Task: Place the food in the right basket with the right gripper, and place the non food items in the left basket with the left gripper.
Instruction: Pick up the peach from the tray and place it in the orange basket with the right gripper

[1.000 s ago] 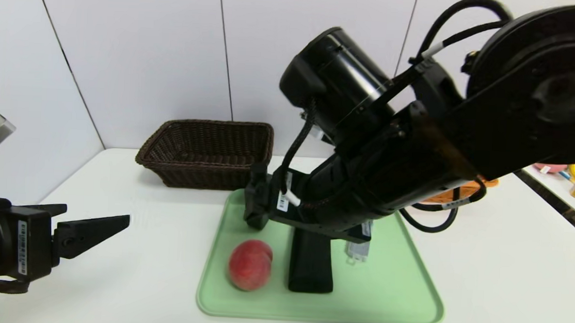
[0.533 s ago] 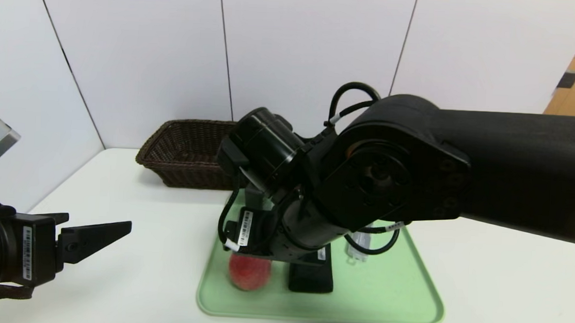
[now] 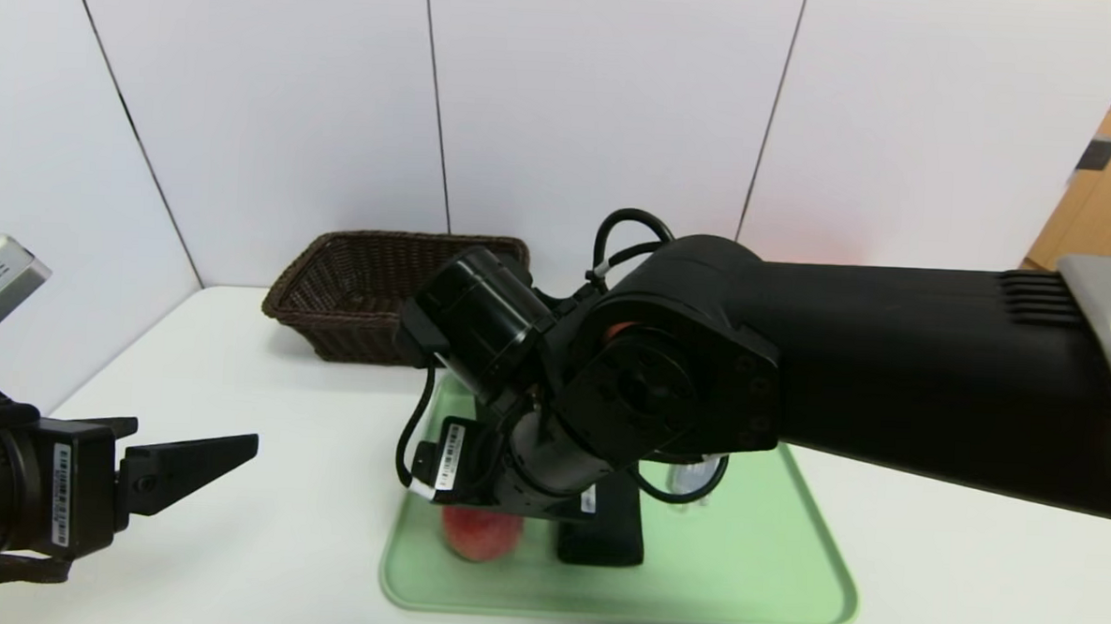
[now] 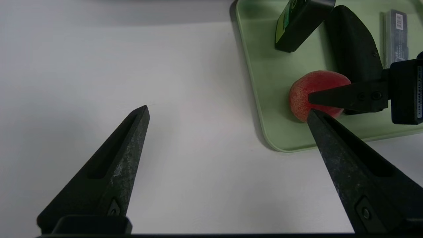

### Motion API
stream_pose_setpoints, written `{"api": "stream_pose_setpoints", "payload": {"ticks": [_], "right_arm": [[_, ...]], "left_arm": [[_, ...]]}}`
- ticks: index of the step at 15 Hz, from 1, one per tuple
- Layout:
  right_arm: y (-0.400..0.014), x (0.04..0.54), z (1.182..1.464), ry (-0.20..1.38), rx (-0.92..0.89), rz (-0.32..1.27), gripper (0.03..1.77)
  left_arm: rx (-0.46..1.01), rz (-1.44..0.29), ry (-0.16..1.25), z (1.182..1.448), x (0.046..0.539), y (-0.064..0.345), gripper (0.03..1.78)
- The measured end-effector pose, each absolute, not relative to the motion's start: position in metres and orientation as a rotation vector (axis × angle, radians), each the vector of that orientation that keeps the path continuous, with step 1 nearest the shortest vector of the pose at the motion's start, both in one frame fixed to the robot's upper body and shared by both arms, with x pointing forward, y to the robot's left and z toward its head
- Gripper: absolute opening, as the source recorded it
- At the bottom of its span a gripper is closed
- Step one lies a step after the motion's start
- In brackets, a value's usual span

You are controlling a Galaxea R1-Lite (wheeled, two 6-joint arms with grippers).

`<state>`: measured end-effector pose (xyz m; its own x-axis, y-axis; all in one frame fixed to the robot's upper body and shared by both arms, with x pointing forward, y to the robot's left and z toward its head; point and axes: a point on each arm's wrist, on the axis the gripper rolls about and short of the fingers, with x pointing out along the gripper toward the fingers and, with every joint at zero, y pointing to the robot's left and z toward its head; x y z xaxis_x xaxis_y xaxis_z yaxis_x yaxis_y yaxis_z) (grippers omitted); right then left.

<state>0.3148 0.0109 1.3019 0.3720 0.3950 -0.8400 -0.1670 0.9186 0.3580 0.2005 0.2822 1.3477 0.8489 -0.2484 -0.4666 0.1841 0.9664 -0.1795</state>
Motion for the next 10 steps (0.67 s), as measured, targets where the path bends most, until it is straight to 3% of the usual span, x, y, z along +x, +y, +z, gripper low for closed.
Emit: {"api": "stream_pose_setpoints", "payload": {"ticks": [10], "right_arm": [[0.024,0.321,1.278,1.140,0.192,0.352,1.70]], "left_arm": [[-0.130,-0.232,0.507,1.348,0.199,0.282,1.69]]}}
